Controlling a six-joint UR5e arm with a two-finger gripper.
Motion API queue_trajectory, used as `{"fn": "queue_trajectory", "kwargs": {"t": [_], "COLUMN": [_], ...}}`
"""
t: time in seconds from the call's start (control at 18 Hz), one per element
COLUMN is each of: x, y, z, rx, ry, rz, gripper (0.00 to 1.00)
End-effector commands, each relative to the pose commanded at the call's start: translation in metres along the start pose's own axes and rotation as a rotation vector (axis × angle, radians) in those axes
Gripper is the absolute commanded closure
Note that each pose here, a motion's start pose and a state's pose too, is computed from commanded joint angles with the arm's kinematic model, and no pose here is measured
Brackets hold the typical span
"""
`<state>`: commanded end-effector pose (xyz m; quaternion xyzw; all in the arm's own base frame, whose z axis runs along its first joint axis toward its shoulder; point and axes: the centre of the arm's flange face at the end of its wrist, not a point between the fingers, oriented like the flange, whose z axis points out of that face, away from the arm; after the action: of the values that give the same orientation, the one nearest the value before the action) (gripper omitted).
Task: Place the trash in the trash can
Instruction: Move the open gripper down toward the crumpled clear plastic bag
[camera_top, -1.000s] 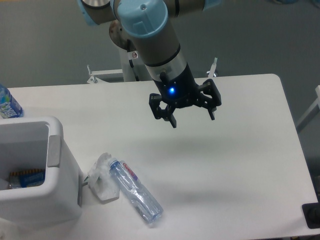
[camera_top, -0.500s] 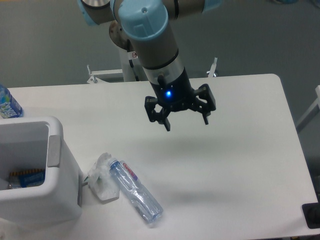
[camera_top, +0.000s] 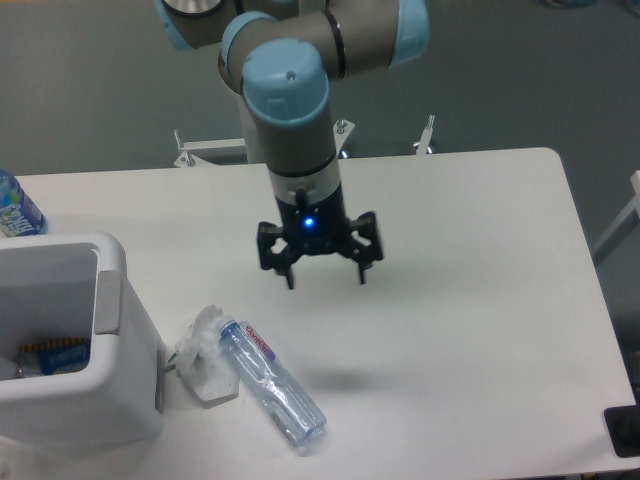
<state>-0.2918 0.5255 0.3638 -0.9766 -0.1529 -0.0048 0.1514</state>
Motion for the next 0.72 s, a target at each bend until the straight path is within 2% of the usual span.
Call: {"fn": "queue_trajectory", "kwargs": {"t": [0.17, 0.33, 0.5, 0.72], "x": [0.015, 0.031, 0.041, 0.058], "y": [0.002, 0.000, 0.000, 0.000], "z": [0.029, 0.047, 0.058, 0.073], "rx": [-0.035, -0.062, -0.050, -0.018], "ry": [0.050, 0.072, 0.124, 0.124], "rz": [0.017, 0.035, 0.039, 0.077], "gripper": [0.00, 0.00, 0.00, 0.00]}}
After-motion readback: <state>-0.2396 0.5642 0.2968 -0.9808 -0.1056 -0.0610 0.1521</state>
